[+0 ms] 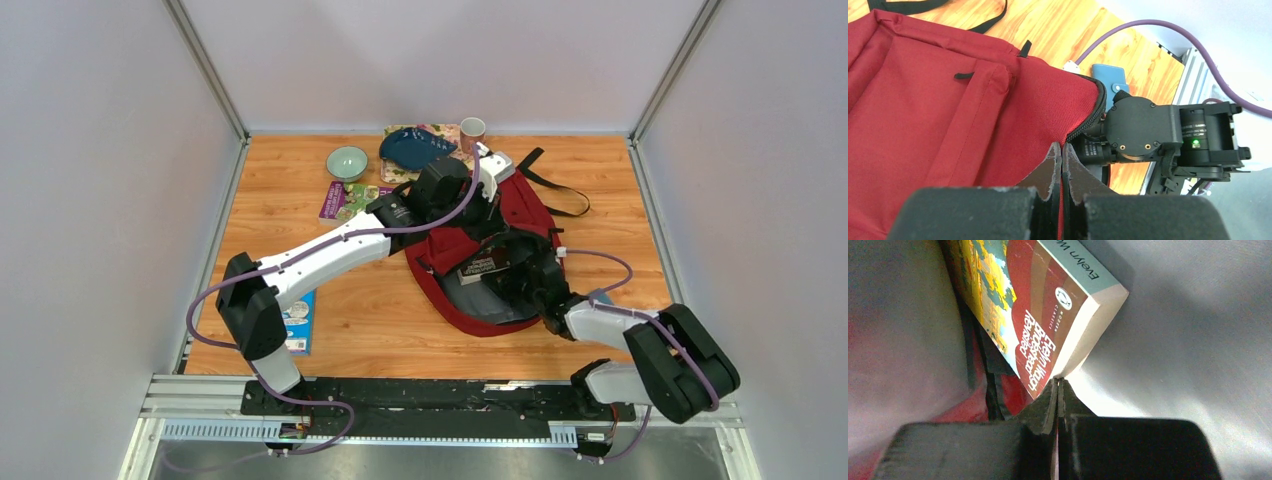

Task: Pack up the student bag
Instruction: Place the book in the student bag.

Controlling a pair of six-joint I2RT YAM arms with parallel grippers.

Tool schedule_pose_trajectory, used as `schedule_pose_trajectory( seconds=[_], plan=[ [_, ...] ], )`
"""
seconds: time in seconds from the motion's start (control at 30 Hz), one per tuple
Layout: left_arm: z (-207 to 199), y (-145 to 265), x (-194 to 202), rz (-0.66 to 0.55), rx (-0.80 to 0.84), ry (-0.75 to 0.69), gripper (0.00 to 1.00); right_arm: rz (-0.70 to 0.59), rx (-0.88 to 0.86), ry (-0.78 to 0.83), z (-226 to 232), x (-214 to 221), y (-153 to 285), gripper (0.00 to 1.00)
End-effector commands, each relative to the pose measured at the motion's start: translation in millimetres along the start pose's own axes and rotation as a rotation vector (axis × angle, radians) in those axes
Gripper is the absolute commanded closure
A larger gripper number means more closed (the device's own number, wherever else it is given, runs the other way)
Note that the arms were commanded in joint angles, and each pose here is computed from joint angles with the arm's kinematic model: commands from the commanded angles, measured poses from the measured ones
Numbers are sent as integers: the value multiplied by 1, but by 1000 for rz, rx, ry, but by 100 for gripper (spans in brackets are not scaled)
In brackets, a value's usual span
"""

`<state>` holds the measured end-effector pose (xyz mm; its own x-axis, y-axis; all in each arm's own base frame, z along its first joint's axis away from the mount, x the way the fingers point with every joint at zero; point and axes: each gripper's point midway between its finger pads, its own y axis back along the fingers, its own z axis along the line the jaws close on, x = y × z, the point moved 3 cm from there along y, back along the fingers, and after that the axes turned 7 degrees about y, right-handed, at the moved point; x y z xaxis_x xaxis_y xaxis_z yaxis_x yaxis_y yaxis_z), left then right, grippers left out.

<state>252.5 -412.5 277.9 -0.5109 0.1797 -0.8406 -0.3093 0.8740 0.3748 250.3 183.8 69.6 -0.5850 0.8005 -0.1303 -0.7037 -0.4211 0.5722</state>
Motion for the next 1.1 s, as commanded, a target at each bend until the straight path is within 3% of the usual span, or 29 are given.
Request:
schedule_pose_trajectory(
  seconds=[0.0, 0.33, 0.57, 0.6, 0.67, 0.7, 0.73, 0.87, 0.93, 1.0, 1.03, 1.07],
  plan=[
    [-23, 24, -32, -111, 72, -7, 100, -62, -165, -51, 51, -16, -11, 100],
    [-23, 27, -24, -101, 79, 7, 100, -81, -221, -51, 67, -21, -14, 98],
    [-17, 28, -10, -72, 56, 19, 100, -84, -137, 159, 28, -11, 49, 65],
    [-16, 27, -9, -71, 54, 21, 100, -67, -42, 191, 3, -7, 58, 59],
    [-16, 27, -5, -67, 55, 26, 100, -140, -103, 210, 8, -13, 91, 56],
    [-16, 27, -5, -67, 55, 29, 100, -156, -16, 222, -14, -15, 100, 54],
    [-16, 26, -4, -69, 59, 33, 100, -208, -102, 219, -4, -19, 122, 52],
    [-17, 25, 2, -60, 74, 54, 99, -394, -136, 201, -11, -41, 173, 47],
    [-19, 26, 5, -46, 93, 65, 94, -485, -111, 209, -10, -54, 197, 46],
    [-20, 26, 11, -27, 97, 74, 81, -528, -117, 233, 5, -62, 215, 44],
    [-23, 27, 15, -11, 116, 85, 73, -526, -80, 273, 8, -64, 215, 44],
    [-22, 30, 19, -1, 117, 90, 58, -531, -72, 295, 15, -66, 217, 43]
  ],
)
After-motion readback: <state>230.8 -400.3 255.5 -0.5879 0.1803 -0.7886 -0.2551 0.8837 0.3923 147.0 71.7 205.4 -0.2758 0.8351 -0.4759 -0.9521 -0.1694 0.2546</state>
